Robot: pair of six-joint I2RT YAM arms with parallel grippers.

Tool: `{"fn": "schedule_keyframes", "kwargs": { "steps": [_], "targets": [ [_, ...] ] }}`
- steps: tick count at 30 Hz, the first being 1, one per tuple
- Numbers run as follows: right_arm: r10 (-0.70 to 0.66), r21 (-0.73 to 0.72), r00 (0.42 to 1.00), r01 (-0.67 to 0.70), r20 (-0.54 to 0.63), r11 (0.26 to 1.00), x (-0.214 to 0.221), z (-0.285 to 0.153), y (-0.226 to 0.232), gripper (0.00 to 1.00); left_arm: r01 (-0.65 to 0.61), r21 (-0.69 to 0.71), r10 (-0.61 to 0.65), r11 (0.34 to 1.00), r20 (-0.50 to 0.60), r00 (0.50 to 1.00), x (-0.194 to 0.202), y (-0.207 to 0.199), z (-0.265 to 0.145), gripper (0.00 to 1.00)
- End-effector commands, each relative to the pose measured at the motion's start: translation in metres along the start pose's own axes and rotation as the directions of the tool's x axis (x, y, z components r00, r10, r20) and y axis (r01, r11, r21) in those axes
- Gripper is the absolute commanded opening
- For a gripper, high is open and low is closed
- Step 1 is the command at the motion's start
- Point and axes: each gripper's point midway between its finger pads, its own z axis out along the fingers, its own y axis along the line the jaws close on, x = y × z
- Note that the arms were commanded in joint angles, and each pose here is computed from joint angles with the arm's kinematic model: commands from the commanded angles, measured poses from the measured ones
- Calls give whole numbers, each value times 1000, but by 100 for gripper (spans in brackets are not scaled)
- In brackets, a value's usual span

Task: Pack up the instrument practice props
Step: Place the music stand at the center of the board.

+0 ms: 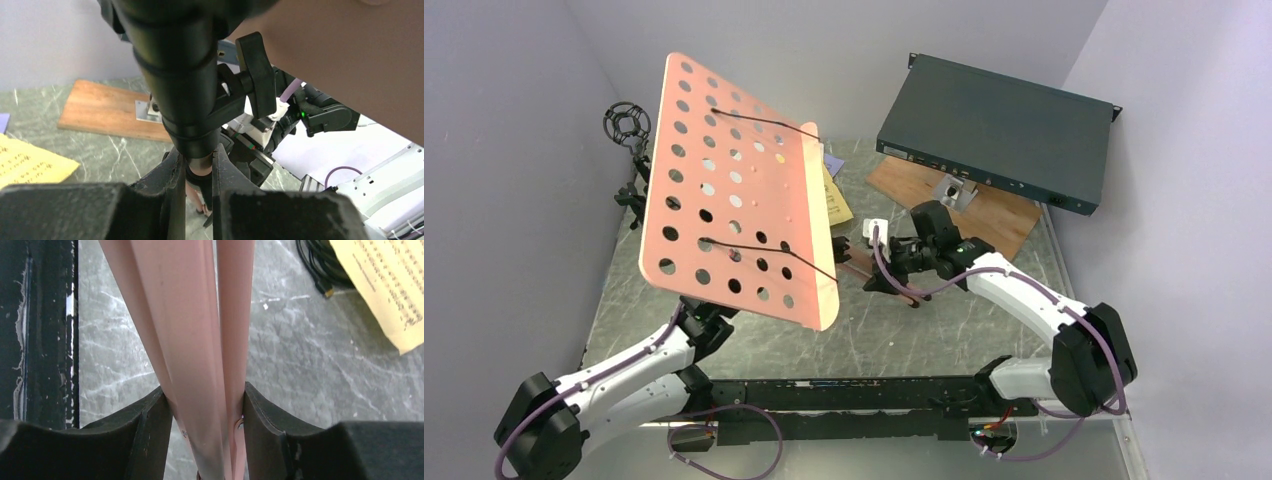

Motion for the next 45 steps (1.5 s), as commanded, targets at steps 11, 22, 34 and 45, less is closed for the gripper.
{"fn": "schedule_keyframes", "kwargs": {
  "steps": [11,22,34,45],
  "targets": [
    [24,132,996,-36,90,991,-16,-27,-10,11,87,-149,-74,985,86,993,28,42,-12,0],
    [139,208,987,-153,79,966,1,-25,-31,6,94,-281,-83,955,51,995,62,88,-11,0],
    [202,280,979,-201,25,939,25,-18,-52,4,205,-225,-198,953,54,979,86,132,11,0],
    [217,276,976,-206,-10,939,35,-15,-54,4,245,-210,-250,947,3,968,103,144,19,0]
  ]
}}
